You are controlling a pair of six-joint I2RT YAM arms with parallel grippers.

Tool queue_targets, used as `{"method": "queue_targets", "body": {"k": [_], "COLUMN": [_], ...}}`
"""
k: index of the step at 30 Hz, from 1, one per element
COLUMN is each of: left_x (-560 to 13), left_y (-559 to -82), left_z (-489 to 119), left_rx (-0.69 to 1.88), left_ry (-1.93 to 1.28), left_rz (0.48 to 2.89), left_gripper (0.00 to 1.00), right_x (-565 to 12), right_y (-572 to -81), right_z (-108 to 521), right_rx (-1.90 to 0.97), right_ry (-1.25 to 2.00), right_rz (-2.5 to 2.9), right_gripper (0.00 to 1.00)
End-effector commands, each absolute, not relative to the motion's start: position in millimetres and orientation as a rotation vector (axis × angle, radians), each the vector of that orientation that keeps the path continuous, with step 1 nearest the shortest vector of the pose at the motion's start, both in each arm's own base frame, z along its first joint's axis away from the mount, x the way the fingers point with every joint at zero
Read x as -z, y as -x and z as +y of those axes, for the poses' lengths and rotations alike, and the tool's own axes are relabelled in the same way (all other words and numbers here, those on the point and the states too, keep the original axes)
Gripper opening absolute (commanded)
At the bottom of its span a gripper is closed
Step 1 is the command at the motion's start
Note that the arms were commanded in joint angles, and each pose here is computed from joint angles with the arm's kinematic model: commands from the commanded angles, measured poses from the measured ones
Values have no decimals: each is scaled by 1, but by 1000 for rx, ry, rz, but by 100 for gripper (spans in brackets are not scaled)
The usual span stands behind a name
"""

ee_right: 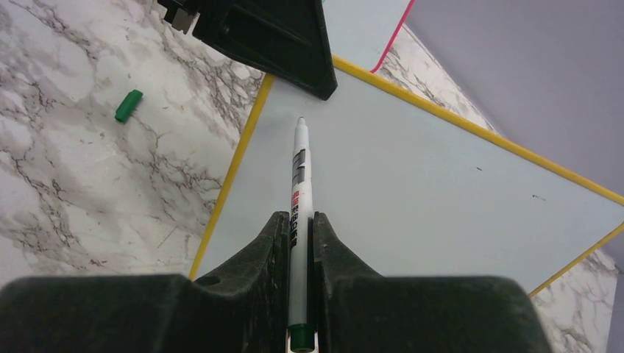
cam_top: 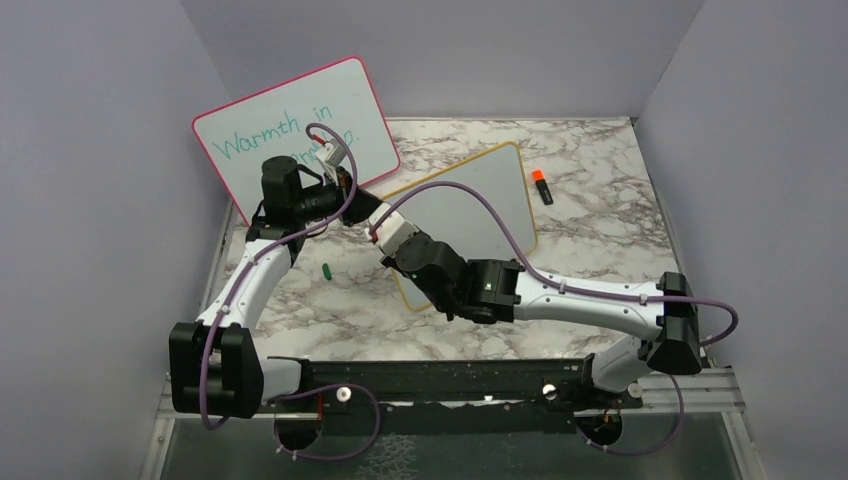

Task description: Write a sentence on the whiteboard

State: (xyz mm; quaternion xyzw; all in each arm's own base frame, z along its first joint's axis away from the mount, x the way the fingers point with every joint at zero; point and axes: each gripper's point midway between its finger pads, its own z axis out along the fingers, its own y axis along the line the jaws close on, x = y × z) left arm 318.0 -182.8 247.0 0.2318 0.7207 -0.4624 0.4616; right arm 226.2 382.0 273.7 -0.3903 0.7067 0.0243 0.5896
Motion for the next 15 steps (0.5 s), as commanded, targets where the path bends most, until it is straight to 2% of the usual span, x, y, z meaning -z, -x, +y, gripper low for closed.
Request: {"method": "queue_targets", "body": {"k": [1,15], "left_x": [-237,-238], "left_y": [-322,-322], "left_z": [-181,-181], "left_rx": [1081,1075], "left_ry": [-566,-574], "left_rz": [1807,1804], "left_gripper": [0,0], "right_x": [-278,-271], "right_y": [-229,-233], "right_z": [382,384], "right_rx": [-6,49], "right_ry": [905,915], "right_rz": [1646,1666], "right_gripper": [0,0]}}
